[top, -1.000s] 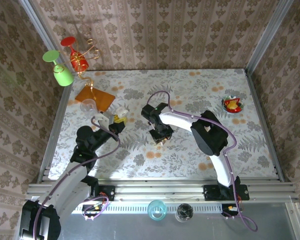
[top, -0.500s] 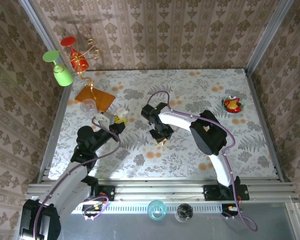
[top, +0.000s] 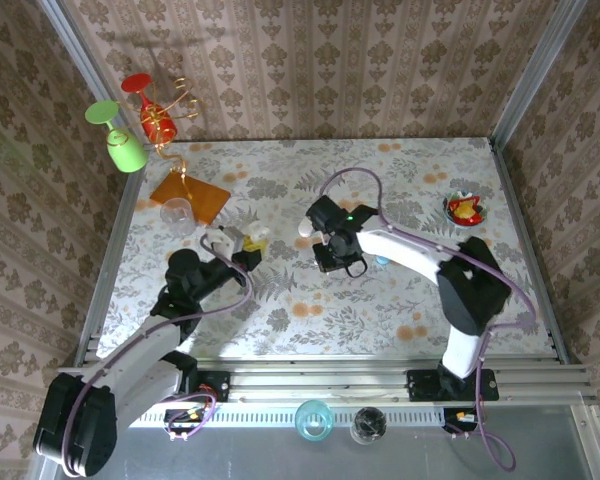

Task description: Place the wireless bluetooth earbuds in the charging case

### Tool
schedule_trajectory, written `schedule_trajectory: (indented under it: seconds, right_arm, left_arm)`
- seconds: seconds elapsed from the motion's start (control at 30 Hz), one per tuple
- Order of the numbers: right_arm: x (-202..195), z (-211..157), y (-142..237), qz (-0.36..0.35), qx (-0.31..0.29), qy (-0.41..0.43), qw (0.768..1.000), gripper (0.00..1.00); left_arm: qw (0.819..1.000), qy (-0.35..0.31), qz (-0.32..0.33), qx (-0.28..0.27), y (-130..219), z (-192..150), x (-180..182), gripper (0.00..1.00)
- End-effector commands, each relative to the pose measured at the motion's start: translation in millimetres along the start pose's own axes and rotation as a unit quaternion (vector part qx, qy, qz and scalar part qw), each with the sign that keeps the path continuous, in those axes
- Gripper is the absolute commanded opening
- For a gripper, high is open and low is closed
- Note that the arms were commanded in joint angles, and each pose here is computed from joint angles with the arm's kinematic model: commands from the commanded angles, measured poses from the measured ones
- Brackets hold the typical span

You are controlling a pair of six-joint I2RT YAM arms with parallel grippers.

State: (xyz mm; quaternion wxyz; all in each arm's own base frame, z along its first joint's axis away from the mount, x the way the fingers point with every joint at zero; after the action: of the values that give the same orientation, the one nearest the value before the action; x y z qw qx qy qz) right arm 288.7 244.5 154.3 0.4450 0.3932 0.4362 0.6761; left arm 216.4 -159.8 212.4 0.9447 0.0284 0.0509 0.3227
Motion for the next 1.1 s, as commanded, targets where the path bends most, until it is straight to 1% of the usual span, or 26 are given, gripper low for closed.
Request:
schedule_trajectory:
  seconds: [0.0,0.07,0.2,0.3,0.4,0.5,0.73,1.07]
  right_arm:
    - [10.0,19.0,37.1,0.053,-0.097,-0.019,0.994,0.24]
    - [12.0,22.7,57.0,0.072,-0.132,-0.021,0.988,0.23]
    - [17.1,30.5,95.2,0.116,-0.201,-0.033,0.972,0.21]
    - [20.6,32.7,114.1,0.142,-0.224,-0.035,0.963,0.22]
    - [23.6,33.2,125.2,0.157,-0.232,-0.028,0.96,0.22]
    - [26.1,34.1,129.0,0.164,-0.235,-0.019,0.958,0.22]
    - [28.3,35.1,128.2,0.164,-0.235,-0.012,0.958,0.22]
    - [28.6,36.4,117.6,0.154,-0.226,-0.01,0.962,0.22]
  left_arm:
    - [0.998,-0.062,-0.018,-0.028,-10.3,15.3,-11.3,0.11]
    - [0.996,-0.074,-0.03,-0.037,-15.4,16.4,-16.7,0.11]
    - [0.994,-0.075,-0.063,-0.037,-28.4,17.3,-24.8,0.11]
    - [0.993,-0.076,-0.085,-0.032,-38.0,17.5,-30.9,0.11]
    - [0.993,-0.074,-0.092,-0.013,-47.8,13.7,-33.1,0.11]
    - [0.992,-0.072,-0.101,0.001,-56.8,11.7,-36.4,0.11]
    - [0.991,-0.069,-0.118,0.009,-70.4,11.8,-44.9,0.11]
    - [0.99,-0.067,-0.125,0.008,-72.3,14.9,-48.2,0.11]
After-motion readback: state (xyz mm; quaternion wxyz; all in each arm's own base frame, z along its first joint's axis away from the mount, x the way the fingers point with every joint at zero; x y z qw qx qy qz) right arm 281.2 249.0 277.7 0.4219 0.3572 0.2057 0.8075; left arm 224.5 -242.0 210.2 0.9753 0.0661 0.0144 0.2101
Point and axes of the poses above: each hand's point on the last joint's axis, 136 mm out from that joint toward the fingers, its own y axis back along the fingers, its own x axis along the line the jaws close on, z = x × y, the point moved 6 cm from there along y, back along the fingers
